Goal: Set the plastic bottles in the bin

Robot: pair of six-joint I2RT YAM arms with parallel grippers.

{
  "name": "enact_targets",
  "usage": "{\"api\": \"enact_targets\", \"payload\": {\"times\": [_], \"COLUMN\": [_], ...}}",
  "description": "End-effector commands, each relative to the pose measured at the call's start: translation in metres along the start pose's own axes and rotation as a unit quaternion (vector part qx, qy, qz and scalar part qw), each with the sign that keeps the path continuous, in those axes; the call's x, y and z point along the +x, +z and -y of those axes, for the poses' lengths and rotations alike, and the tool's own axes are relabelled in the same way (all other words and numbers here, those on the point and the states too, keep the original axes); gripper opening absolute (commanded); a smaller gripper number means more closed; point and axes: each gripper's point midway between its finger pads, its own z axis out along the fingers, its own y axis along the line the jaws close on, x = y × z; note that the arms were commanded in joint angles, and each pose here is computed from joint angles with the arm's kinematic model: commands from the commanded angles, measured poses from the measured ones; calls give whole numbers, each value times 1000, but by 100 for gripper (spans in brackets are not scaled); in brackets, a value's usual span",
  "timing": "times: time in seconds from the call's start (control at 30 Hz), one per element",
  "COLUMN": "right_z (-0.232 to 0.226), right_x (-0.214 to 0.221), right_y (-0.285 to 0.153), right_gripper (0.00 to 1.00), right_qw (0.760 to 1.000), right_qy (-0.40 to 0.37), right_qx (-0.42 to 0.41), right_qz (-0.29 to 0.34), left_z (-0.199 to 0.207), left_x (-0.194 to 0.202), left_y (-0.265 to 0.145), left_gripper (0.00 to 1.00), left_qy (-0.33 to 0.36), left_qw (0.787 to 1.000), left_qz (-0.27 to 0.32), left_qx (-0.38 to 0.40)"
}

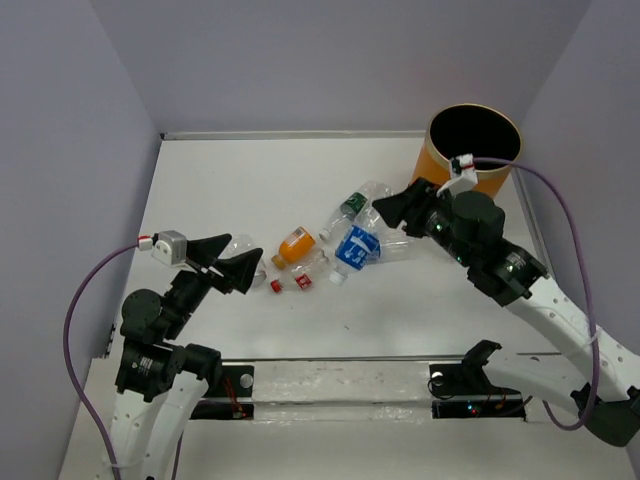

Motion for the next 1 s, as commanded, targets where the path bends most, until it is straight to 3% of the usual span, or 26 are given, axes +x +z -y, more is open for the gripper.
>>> {"api": "enact_targets", "payload": {"times": [0.0,0.03,0.1,0.13,0.17,0.23,0.27,0.4,0.67,0.83,0.93,0.97], "right_z": [-52,-57,-54,-79,-76,-91,-81,-48,45,89,100,99], "right_x": [-146,-168,-217,-258,-282,-330,-350,-386,-376,-356,-348,-347], "right_y": [-11,-14,-13,-34,-44,-67,-76,-72,-21,15,23,24], "right_gripper": [41,41,41,41,41,41,41,41,40,43,82,99], "right_qw": [968,957,913,895,870,831,802,752,727,732,734,741], "right_qy": [-136,-150,-210,-197,-231,-220,-251,-287,-334,-362,-363,-354], "right_qx": [61,84,169,158,192,213,255,344,428,446,452,449], "right_qz": [203,233,306,368,391,465,478,484,420,366,353,352], "left_z": [7,8,10,12,13,15,17,20,19,19,19,19], "left_x": [-12,-12,-13,-13,-14,-13,-13,-13,-13,-10,-10,-9], "left_y": [-2,-3,-5,-5,-6,-6,-7,-9,-10,-7,-7,-6], "left_gripper": [99,99,99,99,99,99,99,99,99,99,99,99], "left_qy": [2,2,3,4,7,7,7,7,5,2,-2,-2], "left_qw": [1000,1000,999,999,999,999,999,999,999,999,999,999], "left_qz": [24,26,28,29,30,26,26,28,27,21,19,18], "left_qx": [14,16,20,23,25,31,34,39,34,35,35,34]}}
